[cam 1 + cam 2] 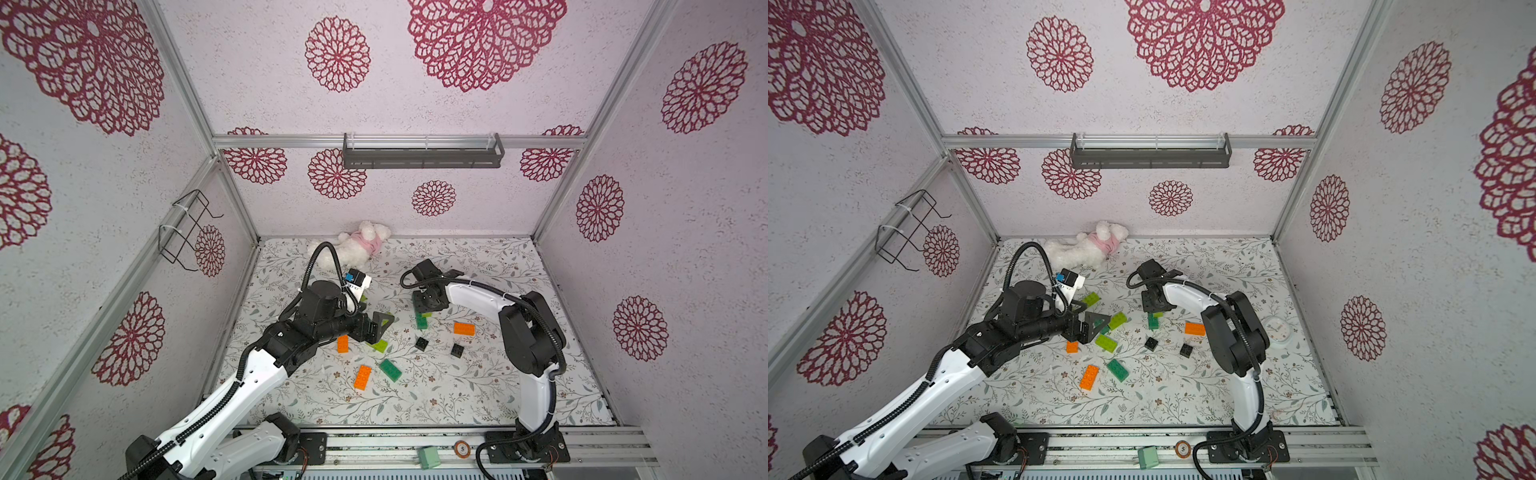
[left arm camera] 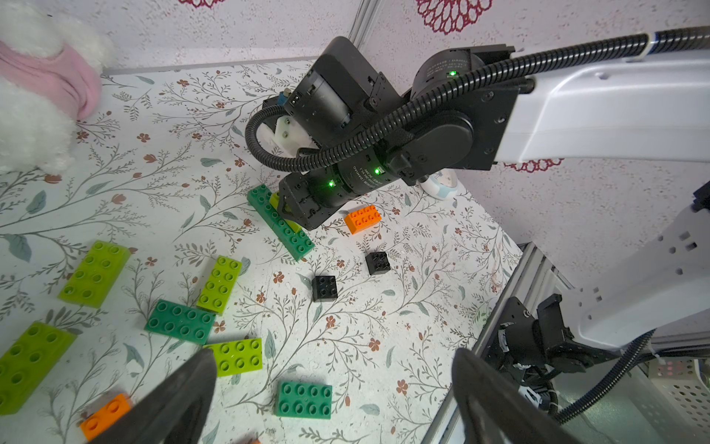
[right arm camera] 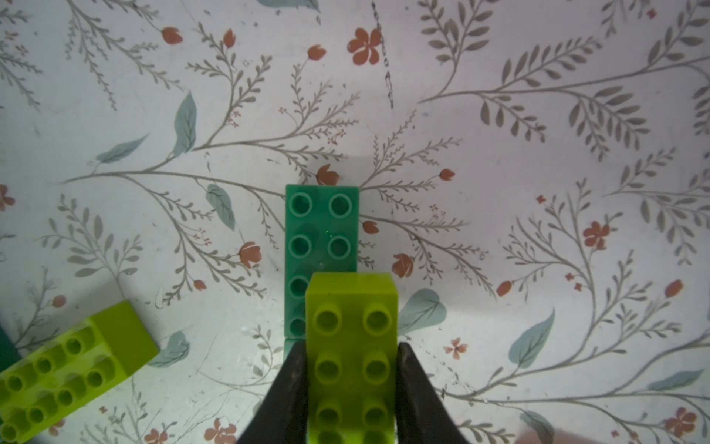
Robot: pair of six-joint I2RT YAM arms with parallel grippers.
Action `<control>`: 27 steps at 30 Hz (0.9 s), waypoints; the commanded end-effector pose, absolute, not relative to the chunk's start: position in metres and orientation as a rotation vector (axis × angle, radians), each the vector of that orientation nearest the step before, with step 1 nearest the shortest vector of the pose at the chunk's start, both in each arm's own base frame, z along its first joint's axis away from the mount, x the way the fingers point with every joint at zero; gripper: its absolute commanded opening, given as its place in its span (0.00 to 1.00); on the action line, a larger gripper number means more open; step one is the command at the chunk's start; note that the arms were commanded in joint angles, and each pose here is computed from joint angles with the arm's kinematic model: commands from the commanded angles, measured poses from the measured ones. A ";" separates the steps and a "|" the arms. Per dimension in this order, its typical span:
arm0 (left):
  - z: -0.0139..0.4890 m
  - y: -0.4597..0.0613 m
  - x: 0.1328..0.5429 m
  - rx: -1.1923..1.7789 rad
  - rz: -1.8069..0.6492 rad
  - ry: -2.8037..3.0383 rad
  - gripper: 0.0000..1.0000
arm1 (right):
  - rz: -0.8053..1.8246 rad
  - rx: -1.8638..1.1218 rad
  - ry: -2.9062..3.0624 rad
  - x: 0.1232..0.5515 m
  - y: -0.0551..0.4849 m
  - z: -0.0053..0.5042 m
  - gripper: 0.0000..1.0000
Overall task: Assemble a small pinwheel with lego
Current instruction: Assemble the lego brick with the lego brick.
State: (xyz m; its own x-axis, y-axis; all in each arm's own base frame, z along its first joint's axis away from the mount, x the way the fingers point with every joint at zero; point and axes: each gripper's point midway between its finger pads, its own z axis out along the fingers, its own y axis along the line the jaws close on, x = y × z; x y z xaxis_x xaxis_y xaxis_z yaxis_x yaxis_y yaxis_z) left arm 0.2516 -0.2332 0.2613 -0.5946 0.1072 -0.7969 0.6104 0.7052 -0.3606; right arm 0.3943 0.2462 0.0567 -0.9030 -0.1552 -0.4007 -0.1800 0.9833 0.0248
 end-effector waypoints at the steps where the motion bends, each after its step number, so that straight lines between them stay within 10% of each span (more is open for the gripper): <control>1: 0.268 -0.235 0.249 0.574 -0.807 2.089 0.97 | -0.056 -0.294 2.792 0.377 0.237 0.038 0.17; 27: 0.270 -0.235 0.247 0.582 -0.801 2.087 0.97 | -0.052 -0.226 2.768 0.380 0.232 0.037 0.15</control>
State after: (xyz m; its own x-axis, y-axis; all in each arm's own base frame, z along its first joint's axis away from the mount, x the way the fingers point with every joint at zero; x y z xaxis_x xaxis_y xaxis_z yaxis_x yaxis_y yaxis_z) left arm 0.2493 -0.2330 0.2584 -0.6025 0.1166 -0.7895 0.6092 0.7062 -0.3607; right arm 0.3969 0.2460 0.0565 -0.8939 -0.1596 -0.4189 -0.1642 0.9861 -0.0254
